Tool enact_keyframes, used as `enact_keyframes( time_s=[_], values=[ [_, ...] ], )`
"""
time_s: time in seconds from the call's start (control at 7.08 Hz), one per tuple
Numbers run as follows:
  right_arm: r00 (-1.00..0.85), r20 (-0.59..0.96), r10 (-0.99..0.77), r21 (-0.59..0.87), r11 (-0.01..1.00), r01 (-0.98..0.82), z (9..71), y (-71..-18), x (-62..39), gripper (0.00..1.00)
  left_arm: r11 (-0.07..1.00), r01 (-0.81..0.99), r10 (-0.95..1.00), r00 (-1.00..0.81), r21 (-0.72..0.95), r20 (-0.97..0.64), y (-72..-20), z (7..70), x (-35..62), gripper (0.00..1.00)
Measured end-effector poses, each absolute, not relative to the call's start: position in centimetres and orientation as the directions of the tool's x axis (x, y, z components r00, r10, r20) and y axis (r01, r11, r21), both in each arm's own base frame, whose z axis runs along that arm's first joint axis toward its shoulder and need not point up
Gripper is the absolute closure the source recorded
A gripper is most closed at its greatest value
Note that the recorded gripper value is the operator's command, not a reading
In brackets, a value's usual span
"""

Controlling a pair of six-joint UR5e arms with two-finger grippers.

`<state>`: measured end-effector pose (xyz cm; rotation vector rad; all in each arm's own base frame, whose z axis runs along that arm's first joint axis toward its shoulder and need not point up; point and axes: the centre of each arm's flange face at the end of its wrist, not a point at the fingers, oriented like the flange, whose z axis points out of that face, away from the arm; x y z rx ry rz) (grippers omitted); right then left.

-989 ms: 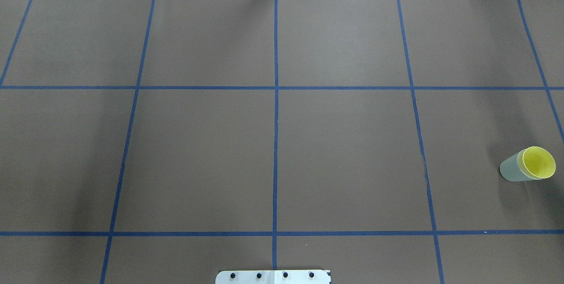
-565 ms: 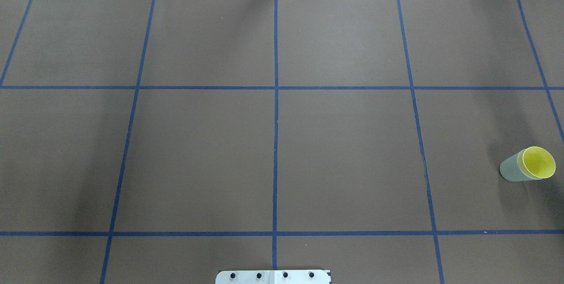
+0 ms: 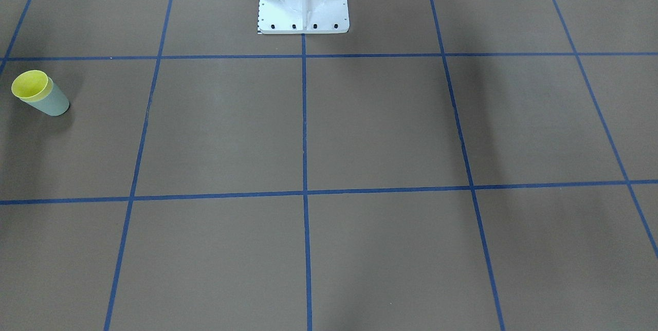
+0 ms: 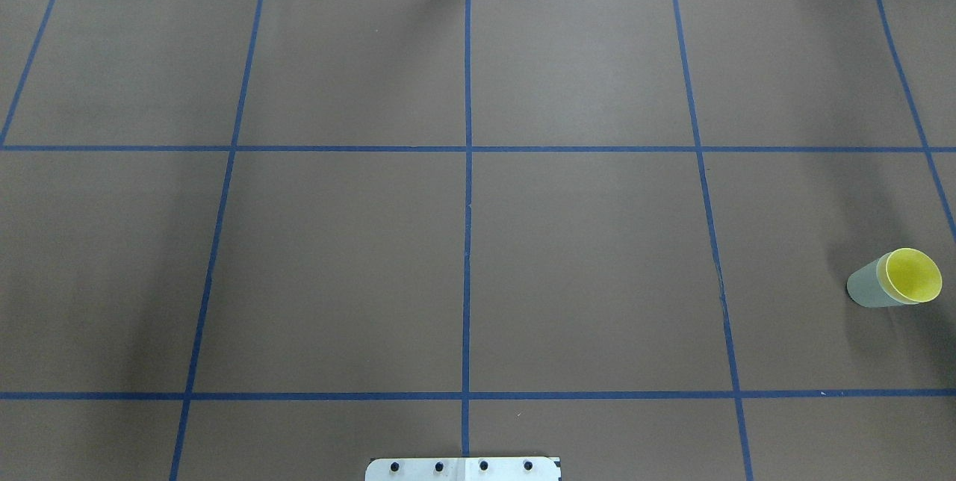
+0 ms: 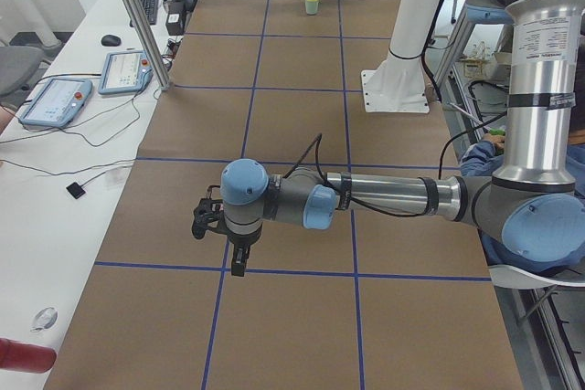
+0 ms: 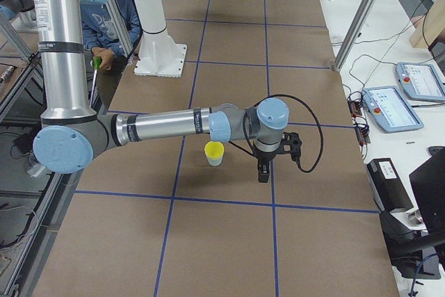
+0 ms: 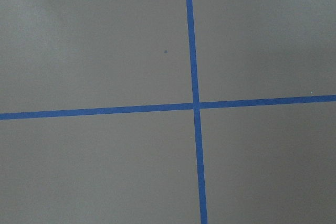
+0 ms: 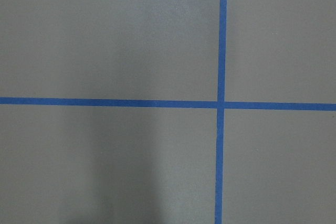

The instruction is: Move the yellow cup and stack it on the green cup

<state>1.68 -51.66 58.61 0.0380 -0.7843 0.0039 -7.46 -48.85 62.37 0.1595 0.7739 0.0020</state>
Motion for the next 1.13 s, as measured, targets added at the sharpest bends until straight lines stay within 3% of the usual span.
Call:
enact_keyframes(
  time_s=[1.13],
  values=[
    [0.698, 0.716, -0.011, 0.03, 0.999, -0.016, 58.81, -51.31, 1.61, 0.0, 0.988, 0.058, 0.061, 0.715, 0.145, -0.696, -48.84, 62.2, -7.45, 0.0]
  ],
)
